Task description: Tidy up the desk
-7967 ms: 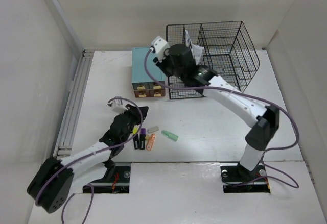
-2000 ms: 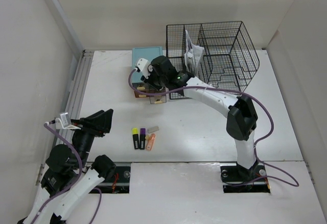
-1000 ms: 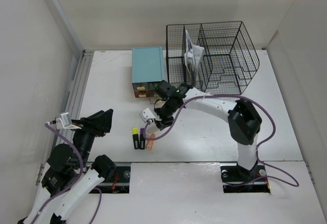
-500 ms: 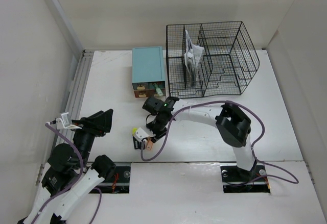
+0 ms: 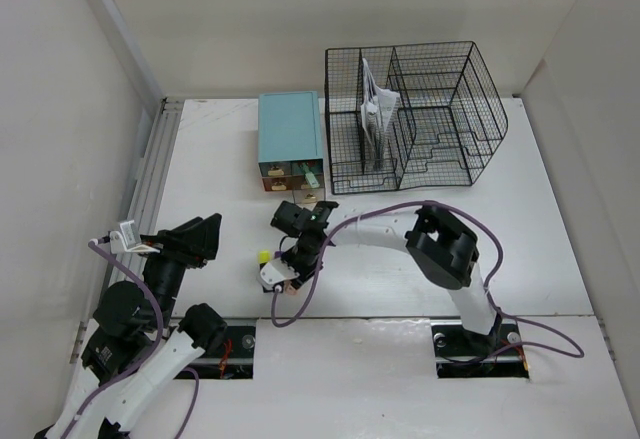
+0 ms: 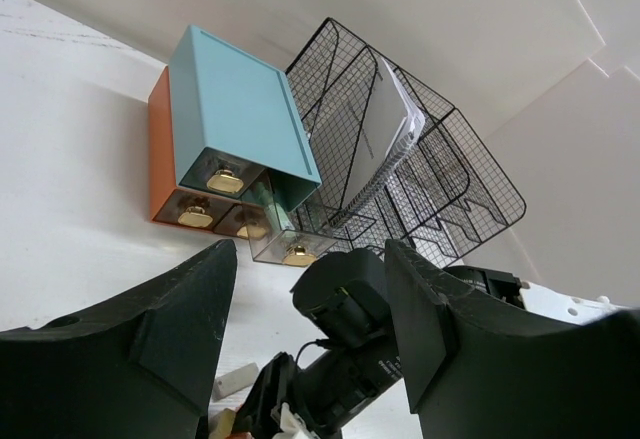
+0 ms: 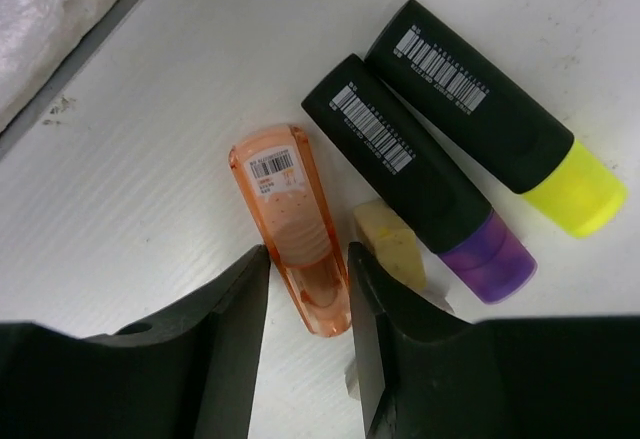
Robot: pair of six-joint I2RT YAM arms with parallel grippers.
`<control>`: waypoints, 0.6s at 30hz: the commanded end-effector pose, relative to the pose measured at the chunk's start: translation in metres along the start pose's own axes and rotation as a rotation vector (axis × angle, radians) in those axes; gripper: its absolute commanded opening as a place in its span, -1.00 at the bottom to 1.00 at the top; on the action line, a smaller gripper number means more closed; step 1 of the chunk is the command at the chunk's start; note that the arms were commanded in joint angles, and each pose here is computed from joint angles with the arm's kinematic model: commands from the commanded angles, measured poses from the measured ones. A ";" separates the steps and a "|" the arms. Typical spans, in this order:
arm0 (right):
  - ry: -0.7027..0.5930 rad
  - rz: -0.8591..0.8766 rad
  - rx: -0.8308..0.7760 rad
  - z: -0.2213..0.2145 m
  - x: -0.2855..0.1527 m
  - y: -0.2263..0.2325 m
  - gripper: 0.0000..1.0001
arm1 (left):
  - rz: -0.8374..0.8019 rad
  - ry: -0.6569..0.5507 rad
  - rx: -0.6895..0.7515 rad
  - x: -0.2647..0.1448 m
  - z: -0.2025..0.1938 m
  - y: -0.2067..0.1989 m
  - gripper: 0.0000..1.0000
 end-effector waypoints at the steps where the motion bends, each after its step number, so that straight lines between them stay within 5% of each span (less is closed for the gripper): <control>1: -0.005 -0.048 -0.043 0.012 0.004 -0.009 -0.14 | -0.034 -0.096 -0.057 -0.014 0.014 0.004 0.16; 12: 0.062 0.081 -0.011 0.006 0.026 0.007 -0.16 | -0.040 -0.085 -0.052 -0.013 0.010 0.004 0.16; 18: 0.100 0.263 0.025 -0.004 0.035 0.024 -0.50 | -0.042 -0.092 -0.057 -0.014 0.011 0.004 0.16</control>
Point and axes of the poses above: each gripper's point midway between its finger pads, its own x axis out along the fingers, its own y axis along the line the jaws close on, z = x × y, the point moved 8 cm from there along -x, back along the fingers, and after that the axes turned 14 degrees about x, right-handed, at the moved point
